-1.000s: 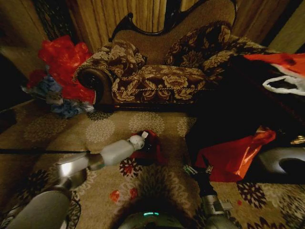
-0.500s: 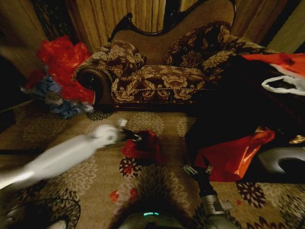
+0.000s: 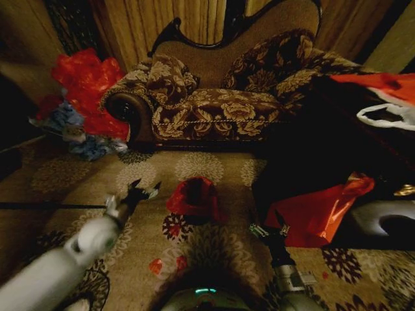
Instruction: Place a garbage bag over the trash bin.
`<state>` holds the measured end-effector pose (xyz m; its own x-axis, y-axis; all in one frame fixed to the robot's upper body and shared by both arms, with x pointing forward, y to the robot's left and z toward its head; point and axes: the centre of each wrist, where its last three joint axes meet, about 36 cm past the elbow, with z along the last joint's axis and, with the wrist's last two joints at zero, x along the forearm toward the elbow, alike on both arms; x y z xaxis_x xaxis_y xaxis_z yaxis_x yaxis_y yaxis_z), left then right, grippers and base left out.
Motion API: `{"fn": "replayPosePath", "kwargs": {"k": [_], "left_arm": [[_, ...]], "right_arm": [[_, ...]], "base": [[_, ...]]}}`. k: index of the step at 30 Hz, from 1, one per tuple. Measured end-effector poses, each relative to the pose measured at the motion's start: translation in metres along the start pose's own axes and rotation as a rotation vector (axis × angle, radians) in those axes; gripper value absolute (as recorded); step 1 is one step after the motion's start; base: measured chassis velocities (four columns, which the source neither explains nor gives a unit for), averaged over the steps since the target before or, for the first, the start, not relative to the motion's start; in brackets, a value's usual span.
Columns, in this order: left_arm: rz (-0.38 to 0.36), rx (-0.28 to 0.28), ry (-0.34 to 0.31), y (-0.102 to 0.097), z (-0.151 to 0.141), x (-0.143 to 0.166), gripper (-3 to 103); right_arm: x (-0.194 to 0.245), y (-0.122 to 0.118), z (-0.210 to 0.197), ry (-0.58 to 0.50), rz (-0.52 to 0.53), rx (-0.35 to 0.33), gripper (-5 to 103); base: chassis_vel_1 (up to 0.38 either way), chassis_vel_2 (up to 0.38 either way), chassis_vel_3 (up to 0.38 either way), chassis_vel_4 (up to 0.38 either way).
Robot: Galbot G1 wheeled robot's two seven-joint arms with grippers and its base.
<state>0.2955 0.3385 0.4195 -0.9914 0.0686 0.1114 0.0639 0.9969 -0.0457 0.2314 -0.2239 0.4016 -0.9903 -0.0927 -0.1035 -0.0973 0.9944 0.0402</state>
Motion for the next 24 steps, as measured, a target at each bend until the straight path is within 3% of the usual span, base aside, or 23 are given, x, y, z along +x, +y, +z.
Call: {"fn": "replayPosePath", "kwargs": {"k": [2, 5, 12, 19, 24], "left_arm": [[-0.002, 0.027, -0.026, -0.007, 0.009, 0.017, 100], [0.0, 0.06, -0.124, -0.026, 0.01, 0.056, 100], [0.008, 0.114, -0.18, -0.067, -0.016, 0.112, 100], [0.056, 0.156, -0.206, -0.082, -0.043, 0.116, 100], [0.06, 0.164, -0.202, -0.083, -0.045, 0.116, 100]], "right_arm": [[0.0, 0.0, 0.0, 0.0, 0.0, 0.0, 100], [0.0, 0.0, 0.0, 0.0, 0.0, 0.0, 100], [0.0, 0.0, 0.0, 0.0, 0.0, 0.0, 100], [0.0, 0.0, 0.0, 0.0, 0.0, 0.0, 100], [0.004, 0.012, 0.002, -0.002, 0.027, -0.002, 100]], "base": [[0.0, 0.0, 0.0, 0.0], [0.0, 0.0, 0.0, 0.0], [0.0, 0.0, 0.0, 0.0], [0.0, 0.0, 0.0, 0.0], [0.0, 0.0, 0.0, 0.0]]}}
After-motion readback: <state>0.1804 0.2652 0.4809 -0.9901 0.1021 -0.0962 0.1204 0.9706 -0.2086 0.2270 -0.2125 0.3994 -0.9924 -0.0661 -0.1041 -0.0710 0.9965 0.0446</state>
